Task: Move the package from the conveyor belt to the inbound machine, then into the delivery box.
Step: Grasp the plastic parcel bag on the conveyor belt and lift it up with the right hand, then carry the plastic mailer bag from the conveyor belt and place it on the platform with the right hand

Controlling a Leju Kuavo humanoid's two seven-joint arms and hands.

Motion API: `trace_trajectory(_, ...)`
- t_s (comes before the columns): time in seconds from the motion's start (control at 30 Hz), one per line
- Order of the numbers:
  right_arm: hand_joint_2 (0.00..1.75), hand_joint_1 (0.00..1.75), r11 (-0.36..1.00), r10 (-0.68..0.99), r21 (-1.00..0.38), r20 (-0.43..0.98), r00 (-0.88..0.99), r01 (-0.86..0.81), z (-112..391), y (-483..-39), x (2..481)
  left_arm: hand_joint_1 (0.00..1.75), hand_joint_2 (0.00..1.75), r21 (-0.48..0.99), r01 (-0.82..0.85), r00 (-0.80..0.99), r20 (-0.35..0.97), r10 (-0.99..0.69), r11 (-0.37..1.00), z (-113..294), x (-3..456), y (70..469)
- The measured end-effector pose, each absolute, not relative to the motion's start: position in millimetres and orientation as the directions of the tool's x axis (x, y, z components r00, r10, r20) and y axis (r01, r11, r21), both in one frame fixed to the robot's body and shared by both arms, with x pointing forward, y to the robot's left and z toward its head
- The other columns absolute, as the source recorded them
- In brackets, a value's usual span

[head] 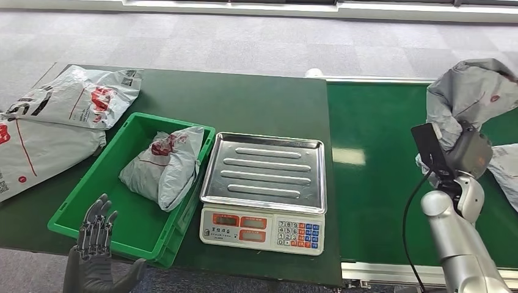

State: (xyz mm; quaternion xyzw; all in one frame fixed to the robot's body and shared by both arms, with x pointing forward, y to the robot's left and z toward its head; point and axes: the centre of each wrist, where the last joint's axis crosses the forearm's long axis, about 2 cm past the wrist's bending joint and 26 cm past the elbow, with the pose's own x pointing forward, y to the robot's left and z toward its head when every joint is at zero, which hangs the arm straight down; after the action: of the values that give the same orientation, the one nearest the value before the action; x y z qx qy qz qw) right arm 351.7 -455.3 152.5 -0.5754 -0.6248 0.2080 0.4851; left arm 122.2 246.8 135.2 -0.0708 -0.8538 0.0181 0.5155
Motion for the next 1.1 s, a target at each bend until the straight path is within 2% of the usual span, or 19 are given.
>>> trace_trajectory(0.13,1.75,1.75,0.348,0.934,-0.742,0.328,-0.142,0.573,177,-397,367,0.0,1.75,-0.094,0.089,-0.485,0.865,0.125,0.992,136,128,247)
trace_trajectory(0.3,1.75,1.75,0.464,0.879,-0.738,0.313,-0.361,0.489,203,-305,383,0.0,1.75,-0.08,0.088,-0.512,0.851,0.114,0.993,135,134,244)
trace_trajectory(0.43,1.75,1.75,0.53,0.786,-0.815,0.368,-0.497,0.234,216,-241,391,0.0,1.75,-0.067,0.104,-0.522,0.846,0.111,0.992,131,136,243)
trace_trajectory(0.53,1.75,1.75,0.477,0.746,-0.878,0.385,-0.543,0.032,217,-192,390,0.0,1.75,-0.06,0.127,-0.523,0.844,0.119,0.99,128,139,241)
trace_trajectory(0.57,1.75,1.5,0.453,0.744,-0.892,0.386,-0.546,-0.013,217,-180,390,0.0,1.75,-0.06,0.134,-0.521,0.845,0.122,0.989,127,139,241)
trace_trajectory(0.67,1.75,0.19,0.379,0.759,-0.921,0.367,-0.538,-0.094,214,-156,393,0.0,1.75,-0.057,0.148,-0.505,0.854,0.125,0.987,123,139,241)
trace_trajectory(0.7,1.75,0.0,0.351,0.768,-0.93,0.354,-0.533,-0.112,213,-150,394,0.0,1.75,-0.056,0.152,-0.499,0.857,0.125,0.987,122,139,242)
trace_trajectory(0.87,1.75,0.0,0.176,0.846,-0.962,0.256,-0.467,-0.21,207,-133,405,0.0,1.75,-0.053,0.17,-0.47,0.873,0.128,0.984,120,138,242)
trace_trajectory(1.1,1.75,0.0,0.089,0.862,-0.944,0.233,-0.45,-0.319,204,-124,414,0.0,1.75,-0.038,0.172,-0.455,0.883,0.113,0.984,120,138,242)
